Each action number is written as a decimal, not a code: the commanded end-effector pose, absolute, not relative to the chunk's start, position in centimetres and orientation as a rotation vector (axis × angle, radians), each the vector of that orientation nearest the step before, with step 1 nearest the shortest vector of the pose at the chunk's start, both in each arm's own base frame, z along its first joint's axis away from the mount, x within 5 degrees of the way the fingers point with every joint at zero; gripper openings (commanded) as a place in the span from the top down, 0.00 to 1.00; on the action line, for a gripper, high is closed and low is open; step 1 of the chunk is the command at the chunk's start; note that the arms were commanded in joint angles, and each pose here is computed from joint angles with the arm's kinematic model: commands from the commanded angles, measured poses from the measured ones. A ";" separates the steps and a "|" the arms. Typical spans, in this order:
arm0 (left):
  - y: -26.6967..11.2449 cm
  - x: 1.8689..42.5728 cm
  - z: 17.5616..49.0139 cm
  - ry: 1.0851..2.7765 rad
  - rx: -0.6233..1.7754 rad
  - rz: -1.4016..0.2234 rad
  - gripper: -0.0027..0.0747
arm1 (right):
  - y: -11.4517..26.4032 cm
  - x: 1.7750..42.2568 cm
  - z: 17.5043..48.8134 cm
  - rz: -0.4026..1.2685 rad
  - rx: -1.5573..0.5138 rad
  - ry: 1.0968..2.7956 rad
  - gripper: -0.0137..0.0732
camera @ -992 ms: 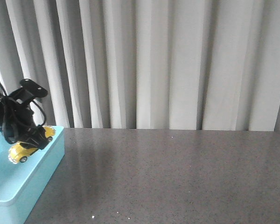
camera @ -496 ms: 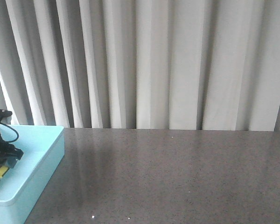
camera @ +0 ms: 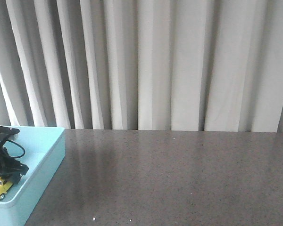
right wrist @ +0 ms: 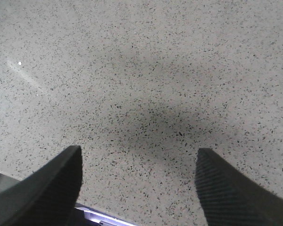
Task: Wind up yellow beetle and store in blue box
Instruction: 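Lower the car into the blue box and open the left gripper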
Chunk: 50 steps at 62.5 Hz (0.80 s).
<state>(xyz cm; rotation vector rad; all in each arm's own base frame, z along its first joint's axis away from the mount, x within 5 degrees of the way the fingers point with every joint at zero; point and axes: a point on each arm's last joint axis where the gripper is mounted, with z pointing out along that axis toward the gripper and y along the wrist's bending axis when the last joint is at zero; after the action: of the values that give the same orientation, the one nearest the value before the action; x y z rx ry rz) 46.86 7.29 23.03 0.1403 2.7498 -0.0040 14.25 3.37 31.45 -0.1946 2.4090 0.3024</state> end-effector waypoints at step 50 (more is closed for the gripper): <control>7.1 46.6 27.1 2.622 0.114 0.004 0.36 | 3.4 14.4 32.5 0.307 -0.191 2.341 0.28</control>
<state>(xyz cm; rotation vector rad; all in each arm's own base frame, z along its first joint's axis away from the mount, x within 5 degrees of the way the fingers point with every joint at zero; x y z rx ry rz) 46.86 7.39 23.04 0.1366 2.7485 -0.0020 14.18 3.39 31.40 -0.1971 2.4178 0.3051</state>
